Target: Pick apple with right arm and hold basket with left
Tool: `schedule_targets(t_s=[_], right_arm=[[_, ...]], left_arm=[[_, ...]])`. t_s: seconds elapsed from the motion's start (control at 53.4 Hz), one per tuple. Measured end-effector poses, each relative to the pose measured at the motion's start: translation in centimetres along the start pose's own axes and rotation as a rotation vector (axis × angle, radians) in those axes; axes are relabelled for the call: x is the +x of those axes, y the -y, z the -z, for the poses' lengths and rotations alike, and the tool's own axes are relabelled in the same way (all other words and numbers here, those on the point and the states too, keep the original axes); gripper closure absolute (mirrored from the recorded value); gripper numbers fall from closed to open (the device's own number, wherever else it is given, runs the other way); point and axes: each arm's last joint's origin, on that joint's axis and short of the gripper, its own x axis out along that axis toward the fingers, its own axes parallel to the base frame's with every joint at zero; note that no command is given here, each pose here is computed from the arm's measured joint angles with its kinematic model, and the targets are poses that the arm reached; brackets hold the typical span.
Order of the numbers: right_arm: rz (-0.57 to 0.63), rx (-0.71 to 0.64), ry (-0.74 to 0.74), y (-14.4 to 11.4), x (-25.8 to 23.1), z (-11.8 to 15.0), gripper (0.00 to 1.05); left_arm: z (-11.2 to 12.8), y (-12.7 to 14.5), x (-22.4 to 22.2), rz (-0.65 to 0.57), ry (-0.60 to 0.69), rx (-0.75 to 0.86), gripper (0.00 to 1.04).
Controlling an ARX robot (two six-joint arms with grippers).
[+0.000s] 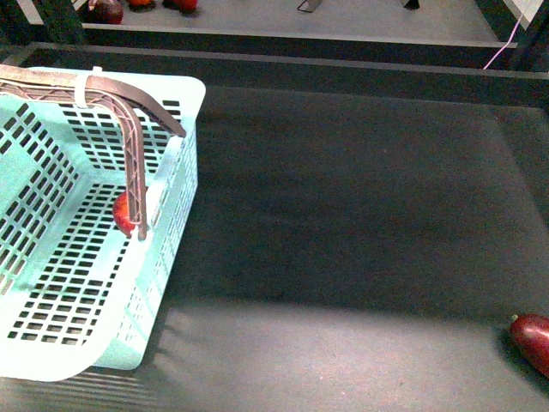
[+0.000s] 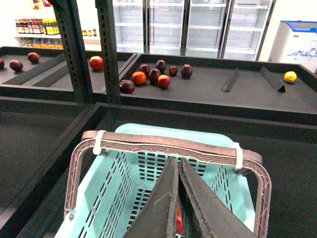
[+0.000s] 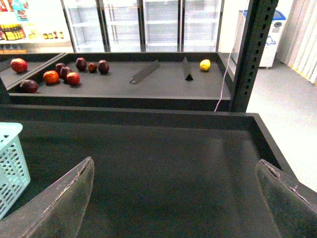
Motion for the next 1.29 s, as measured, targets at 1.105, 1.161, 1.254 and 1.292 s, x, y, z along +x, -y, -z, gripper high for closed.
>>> schedule_targets(t_s=[1.105,1.161,1.254,1.292], right_arm=[[0.0,0.0,0.0,0.0,0.0,0.0,0.09],[0.0,0.0,0.0,0.0,0.0,0.0,0.09],[0.0,0.0,0.0,0.0,0.0,0.0,0.09],[0.0,0.0,0.0,0.0,0.0,0.0,0.09]], left_arm=[[0.8,0.0,-3.4,0.0,0.01,0.001,1.01],[0.8,0.0,-3.5,0.001,0.013,0.001,1.01],[0.8,0.0,-3.5,0.0,0.014,0.001,1.01],[0.8,0.0,-3.5,0.0,0.013,0.001,1.01]])
